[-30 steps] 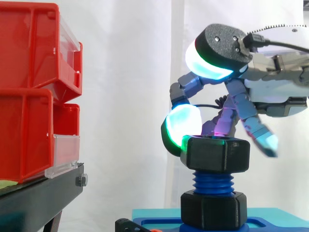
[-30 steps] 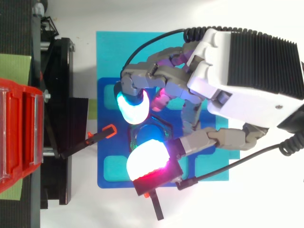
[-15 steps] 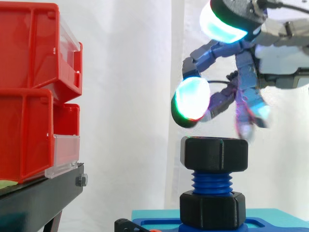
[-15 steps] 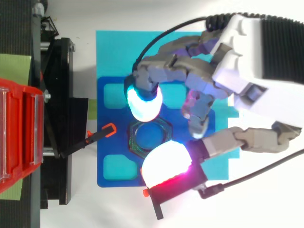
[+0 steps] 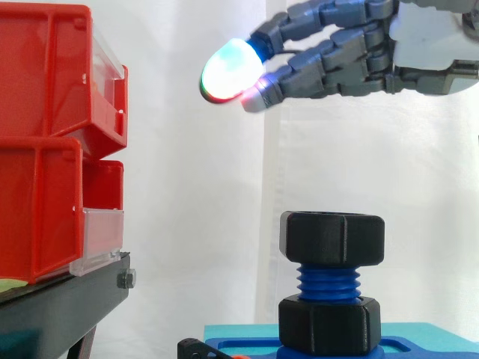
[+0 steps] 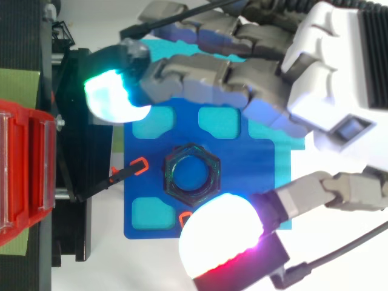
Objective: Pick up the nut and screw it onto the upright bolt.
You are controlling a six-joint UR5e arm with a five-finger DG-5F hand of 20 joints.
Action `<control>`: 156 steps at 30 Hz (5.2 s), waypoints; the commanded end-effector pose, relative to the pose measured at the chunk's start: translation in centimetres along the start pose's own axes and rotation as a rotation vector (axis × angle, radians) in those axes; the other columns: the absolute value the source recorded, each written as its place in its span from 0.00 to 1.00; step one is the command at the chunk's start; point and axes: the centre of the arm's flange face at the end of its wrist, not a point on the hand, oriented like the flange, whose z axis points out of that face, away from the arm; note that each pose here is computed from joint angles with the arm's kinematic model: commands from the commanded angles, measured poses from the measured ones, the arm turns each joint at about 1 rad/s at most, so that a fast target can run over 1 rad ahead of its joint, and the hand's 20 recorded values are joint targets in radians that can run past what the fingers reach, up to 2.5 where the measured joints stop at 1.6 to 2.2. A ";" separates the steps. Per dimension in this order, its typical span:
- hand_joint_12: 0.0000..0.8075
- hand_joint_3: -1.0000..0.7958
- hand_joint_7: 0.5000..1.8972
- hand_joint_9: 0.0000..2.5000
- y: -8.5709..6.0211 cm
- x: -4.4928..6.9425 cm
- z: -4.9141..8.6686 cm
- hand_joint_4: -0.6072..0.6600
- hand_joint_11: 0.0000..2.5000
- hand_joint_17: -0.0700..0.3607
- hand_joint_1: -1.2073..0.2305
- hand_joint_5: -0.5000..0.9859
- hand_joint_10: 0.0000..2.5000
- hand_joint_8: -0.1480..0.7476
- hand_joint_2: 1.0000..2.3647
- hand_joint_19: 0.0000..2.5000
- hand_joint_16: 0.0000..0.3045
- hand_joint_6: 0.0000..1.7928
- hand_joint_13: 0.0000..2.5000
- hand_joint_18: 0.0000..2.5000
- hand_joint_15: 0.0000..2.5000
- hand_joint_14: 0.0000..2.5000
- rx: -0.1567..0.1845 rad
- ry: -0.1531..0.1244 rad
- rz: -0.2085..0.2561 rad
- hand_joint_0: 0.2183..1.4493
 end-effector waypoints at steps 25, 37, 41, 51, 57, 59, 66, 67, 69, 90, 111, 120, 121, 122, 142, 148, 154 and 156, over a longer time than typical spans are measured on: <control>0.45 0.28 0.09 0.10 0.4 5.2 -0.5 0.59 0.00 0.44 0.59 0.17 0.00 0.42 0.00 0.00 0.18 0.28 0.09 0.00 0.00 0.00 -0.045 0.089 -0.041 0.17; 0.43 0.28 0.07 0.00 0.0 5.2 -0.5 0.60 0.00 0.48 0.73 0.19 0.00 0.37 0.00 0.00 0.20 0.28 0.00 0.00 0.00 0.00 -0.061 0.102 -0.053 0.13; 0.42 0.28 0.09 0.00 -0.8 6.4 -1.3 0.72 0.00 0.49 0.77 0.22 0.00 0.34 0.00 0.00 0.20 0.28 0.00 0.00 0.00 0.00 -0.060 0.141 -0.083 0.13; 0.48 0.28 0.08 0.12 -1.9 7.1 -1.9 0.57 0.00 0.49 0.70 0.16 0.00 0.45 0.00 0.00 0.20 0.28 0.02 0.00 0.00 0.00 -0.054 0.147 -0.086 0.13; 0.45 0.28 0.23 0.01 -2.0 6.9 -1.7 0.77 0.00 0.47 0.68 0.22 0.00 0.41 0.00 0.00 0.20 0.28 0.00 0.00 0.00 0.00 -0.065 0.143 -0.089 0.14; 0.43 0.28 0.32 0.05 -2.3 6.9 -1.7 0.88 0.00 0.41 0.65 0.25 0.00 0.41 0.00 0.00 0.16 0.28 0.08 0.00 0.00 0.00 -0.071 0.148 -0.104 0.14; 0.42 0.28 0.18 0.13 -2.2 6.7 -1.5 0.63 0.00 0.38 0.63 0.18 0.00 0.44 0.00 0.00 0.13 0.28 0.10 0.00 0.00 0.00 -0.095 0.142 -0.114 0.16; 0.42 0.28 0.13 0.12 -2.3 6.6 -1.5 0.60 0.00 0.38 0.63 0.17 0.00 0.43 0.00 0.00 0.14 0.28 0.08 0.00 0.00 0.00 -0.095 0.140 -0.117 0.16; 0.42 0.28 0.08 0.09 -2.2 6.6 -1.5 0.56 0.00 0.40 0.62 0.16 0.00 0.40 0.00 0.00 0.15 0.28 0.05 0.00 0.00 0.00 -0.096 0.137 -0.116 0.16; 0.44 0.28 0.09 0.00 -2.0 6.3 -1.2 0.58 0.00 0.50 0.70 0.18 0.00 0.36 0.00 0.00 0.22 0.28 0.00 0.00 0.00 0.00 -0.109 0.122 -0.120 0.13; 0.44 0.28 0.18 0.00 -3.6 6.2 -1.7 0.63 0.00 0.49 0.71 0.21 0.00 0.38 0.00 0.00 0.21 0.28 0.00 0.00 0.00 0.00 -0.065 0.167 -0.140 0.13; 0.44 0.28 0.26 0.00 -3.6 6.3 -1.8 0.68 0.00 0.47 0.72 0.22 0.00 0.39 0.00 0.00 0.19 0.28 0.00 0.00 0.00 0.00 -0.062 0.176 -0.144 0.14; 0.44 0.28 0.26 0.00 -3.7 6.2 -1.8 0.68 0.00 0.47 0.72 0.22 0.00 0.40 0.00 0.00 0.19 0.28 0.00 0.00 0.00 0.00 -0.061 0.175 -0.144 0.14; 0.44 0.28 0.27 0.00 -3.7 6.2 -1.8 0.69 0.00 0.46 0.72 0.23 0.00 0.40 0.00 0.00 0.19 0.28 0.00 0.00 0.00 0.00 -0.061 0.175 -0.144 0.14; 0.39 0.28 0.47 0.16 -5.7 5.3 -1.7 0.70 0.00 0.36 0.66 0.32 0.00 0.45 0.00 0.00 0.13 0.28 0.07 0.00 0.00 0.00 -0.034 0.172 -0.148 0.18; 0.37 0.28 0.49 0.22 -6.0 5.0 -1.7 0.67 0.00 0.33 0.66 0.34 0.00 0.45 0.00 0.00 0.11 0.28 0.11 0.00 0.00 0.00 -0.028 0.169 -0.148 0.20; 0.34 0.28 0.53 0.33 -6.7 4.5 -1.6 0.62 0.00 0.31 0.65 0.36 0.00 0.45 0.00 0.00 0.09 0.28 0.16 0.00 0.00 0.00 -0.018 0.170 -0.151 0.21; 0.33 0.28 0.57 0.41 -6.9 4.4 -1.6 0.61 0.00 0.29 0.64 0.37 0.00 0.43 0.00 0.00 0.08 0.28 0.19 0.03 0.00 0.00 -0.021 0.170 -0.149 0.22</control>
